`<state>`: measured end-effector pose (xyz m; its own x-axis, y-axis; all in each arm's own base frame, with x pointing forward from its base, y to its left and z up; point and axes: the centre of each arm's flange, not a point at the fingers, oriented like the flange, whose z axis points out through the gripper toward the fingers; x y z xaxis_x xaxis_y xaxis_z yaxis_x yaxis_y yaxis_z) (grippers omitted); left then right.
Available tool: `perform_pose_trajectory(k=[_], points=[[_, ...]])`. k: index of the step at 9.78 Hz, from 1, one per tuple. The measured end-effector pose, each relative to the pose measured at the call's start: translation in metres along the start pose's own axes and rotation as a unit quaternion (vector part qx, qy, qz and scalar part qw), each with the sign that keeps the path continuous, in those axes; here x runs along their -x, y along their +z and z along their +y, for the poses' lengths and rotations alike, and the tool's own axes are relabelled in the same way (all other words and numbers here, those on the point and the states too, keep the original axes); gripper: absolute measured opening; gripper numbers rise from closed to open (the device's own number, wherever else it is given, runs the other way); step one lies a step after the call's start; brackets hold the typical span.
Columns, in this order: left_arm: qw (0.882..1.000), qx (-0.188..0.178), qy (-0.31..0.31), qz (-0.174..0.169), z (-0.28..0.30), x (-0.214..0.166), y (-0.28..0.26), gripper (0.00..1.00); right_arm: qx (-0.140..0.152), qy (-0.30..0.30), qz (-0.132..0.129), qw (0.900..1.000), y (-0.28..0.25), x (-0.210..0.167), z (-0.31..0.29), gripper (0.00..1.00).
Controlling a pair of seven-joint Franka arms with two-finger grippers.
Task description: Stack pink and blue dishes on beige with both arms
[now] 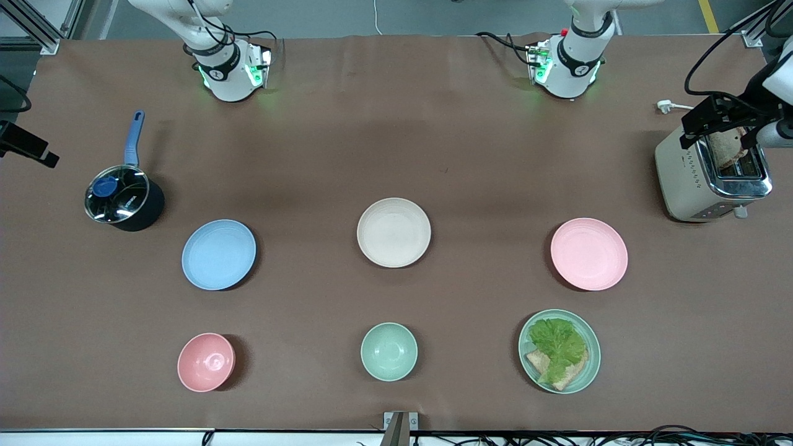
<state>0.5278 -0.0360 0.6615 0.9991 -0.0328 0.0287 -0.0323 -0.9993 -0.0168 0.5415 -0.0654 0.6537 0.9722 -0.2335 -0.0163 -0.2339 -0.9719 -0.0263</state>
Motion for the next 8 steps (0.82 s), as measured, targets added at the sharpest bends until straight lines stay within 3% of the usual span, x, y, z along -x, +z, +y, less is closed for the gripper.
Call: perform_pose_trajectory(k=[5,8], points=[[1.0,0.003,-0.004,-0.02,-0.007,-0.026,0.024,1.0,0.0,0.0,0.003,1.0,-0.002,0.0,0.0,1.0],[0.996,0.05,0.016,-0.069,-0.071,-0.079,0.129,1.0,-0.002,-0.036,-0.016,0.999,0.008,0.0,0.0,1.0]])
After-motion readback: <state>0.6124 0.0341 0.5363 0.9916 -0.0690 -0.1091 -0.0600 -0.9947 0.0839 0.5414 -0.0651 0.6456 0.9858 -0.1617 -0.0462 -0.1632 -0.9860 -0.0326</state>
